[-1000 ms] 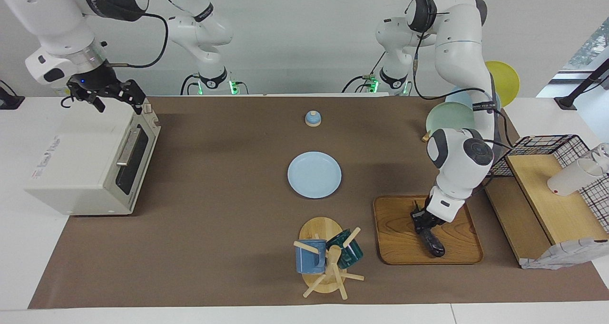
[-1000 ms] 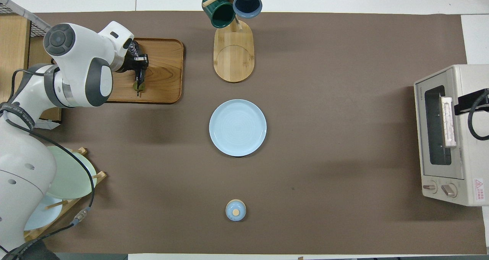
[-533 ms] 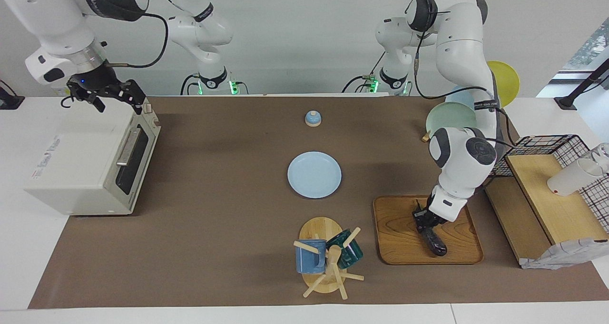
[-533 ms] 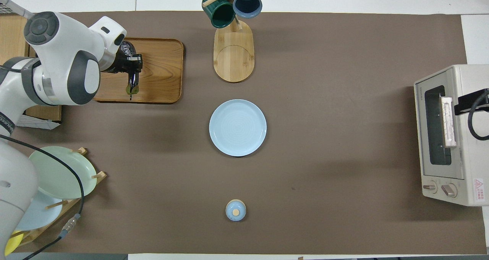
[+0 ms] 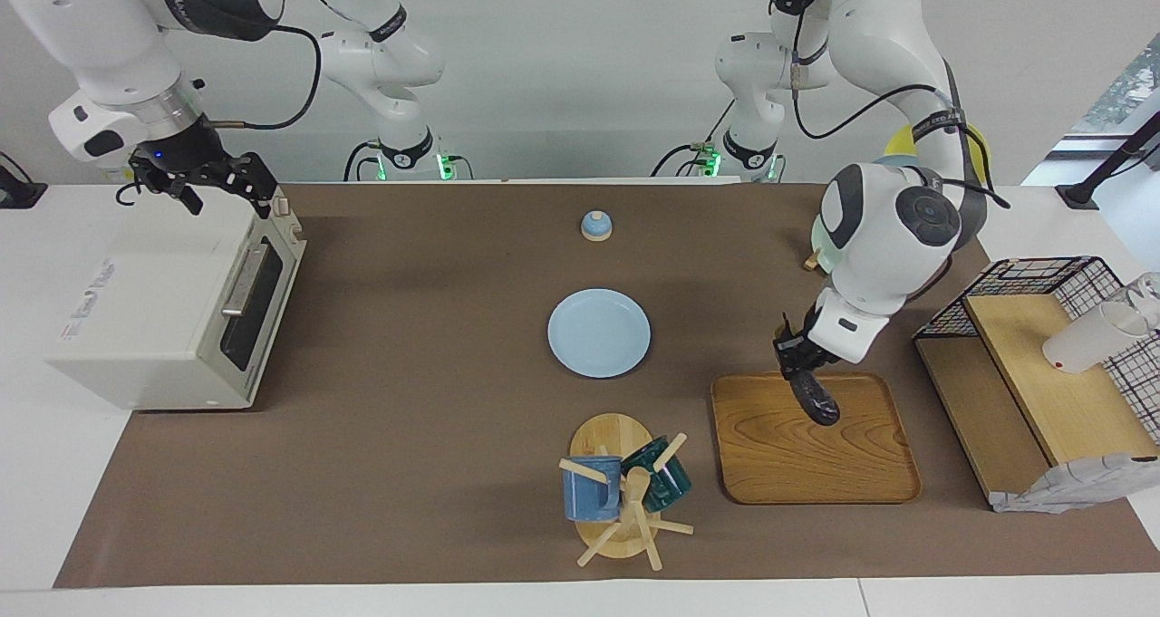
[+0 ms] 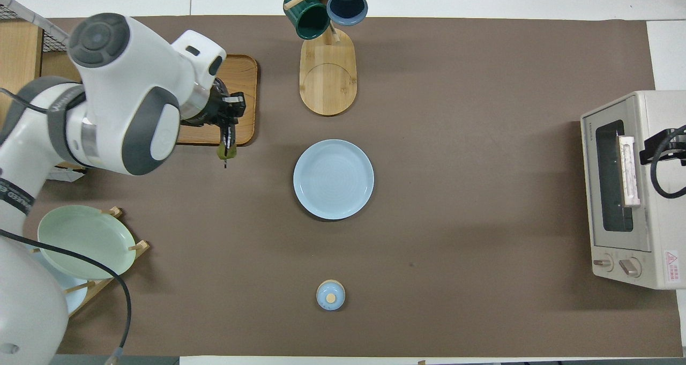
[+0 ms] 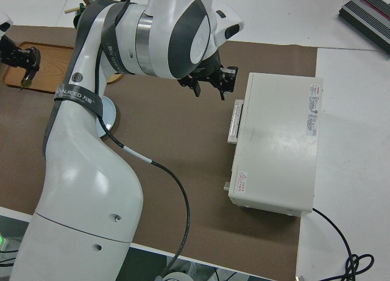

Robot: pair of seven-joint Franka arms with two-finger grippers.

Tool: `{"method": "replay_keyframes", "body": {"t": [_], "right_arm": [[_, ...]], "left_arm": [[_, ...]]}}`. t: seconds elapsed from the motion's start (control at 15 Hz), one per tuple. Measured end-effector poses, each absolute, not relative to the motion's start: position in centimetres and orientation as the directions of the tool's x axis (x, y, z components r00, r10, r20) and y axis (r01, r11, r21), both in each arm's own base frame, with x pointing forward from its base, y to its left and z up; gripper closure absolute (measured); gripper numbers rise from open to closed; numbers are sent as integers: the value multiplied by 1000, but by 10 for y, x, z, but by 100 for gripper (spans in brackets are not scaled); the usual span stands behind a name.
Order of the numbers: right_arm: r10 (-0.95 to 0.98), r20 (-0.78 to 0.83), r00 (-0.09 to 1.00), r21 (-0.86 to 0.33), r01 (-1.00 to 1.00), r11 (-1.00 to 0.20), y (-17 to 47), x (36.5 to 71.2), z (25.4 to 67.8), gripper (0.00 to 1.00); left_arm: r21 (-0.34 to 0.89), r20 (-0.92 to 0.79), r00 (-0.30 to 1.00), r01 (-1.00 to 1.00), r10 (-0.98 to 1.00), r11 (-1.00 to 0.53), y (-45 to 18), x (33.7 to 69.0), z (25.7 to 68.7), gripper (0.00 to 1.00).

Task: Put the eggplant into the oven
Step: 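Carry the eggplant onto the blue plate while the right gripper opens the oven door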

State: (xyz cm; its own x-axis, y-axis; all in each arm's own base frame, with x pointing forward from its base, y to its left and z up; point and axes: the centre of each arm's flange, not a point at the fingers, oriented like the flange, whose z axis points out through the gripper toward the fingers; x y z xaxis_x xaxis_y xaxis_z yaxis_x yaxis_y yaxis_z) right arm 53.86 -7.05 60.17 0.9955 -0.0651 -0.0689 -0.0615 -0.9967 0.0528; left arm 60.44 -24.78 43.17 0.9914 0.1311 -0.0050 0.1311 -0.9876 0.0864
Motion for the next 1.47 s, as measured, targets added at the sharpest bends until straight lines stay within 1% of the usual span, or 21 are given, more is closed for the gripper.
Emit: {"method": "replay_keyframes", "body": {"t": [0.13, 0.2, 0.33, 0.4, 0.53, 0.73, 1.0, 1.2, 1.33, 1.47], "right_arm": [[-68, -33, 997, 57, -66, -996, -75, 538, 585, 66], [-73, -15, 997, 61, -72, -995, -80, 537, 572, 78], [-90, 3, 996, 63, -90, -994, -93, 534, 540, 97], [-96, -7, 995, 66, -95, -993, -97, 532, 524, 99], [-85, -31, 996, 112, -81, -990, -101, 532, 504, 99], [-74, -61, 995, 143, -65, -988, -104, 535, 487, 99], [-63, -46, 997, 147, -56, -988, -103, 535, 469, 99], [-80, -34, 996, 148, -74, -986, -99, 535, 468, 99], [-99, -24, 995, 148, -94, -984, -85, 535, 464, 99], [-104, -9, 995, 144, -102, -984, -59, 536, 453, 99]], "left_arm": [[87, -7, 992, 128, 128, -988, -300, 570, 419, 72], [95, 4, 993, 119, 120, -988, -324, 551, 410, 72], [109, 21, 995, 92, 95, -990, -364, 514, 389, 72], [113, 24, 996, 80, 83, -990, -381, 497, 377, 72], [119, 26, 997, 65, 69, -991, -407, 472, 357, 72], [119, 21, 998, 49, 51, -992, -428, 455, 340, 72], [138, 40, 998, 50, 56, -989, -433, 457, 329, 72], [144, 51, 996, 63, 71, -988, -428, 465, 328, 72], [142, 49, 996, 65, 72, -988, -428, 466, 327, 72], [142, 49, 996, 65, 72, -988, -428, 466, 326, 72]]}}
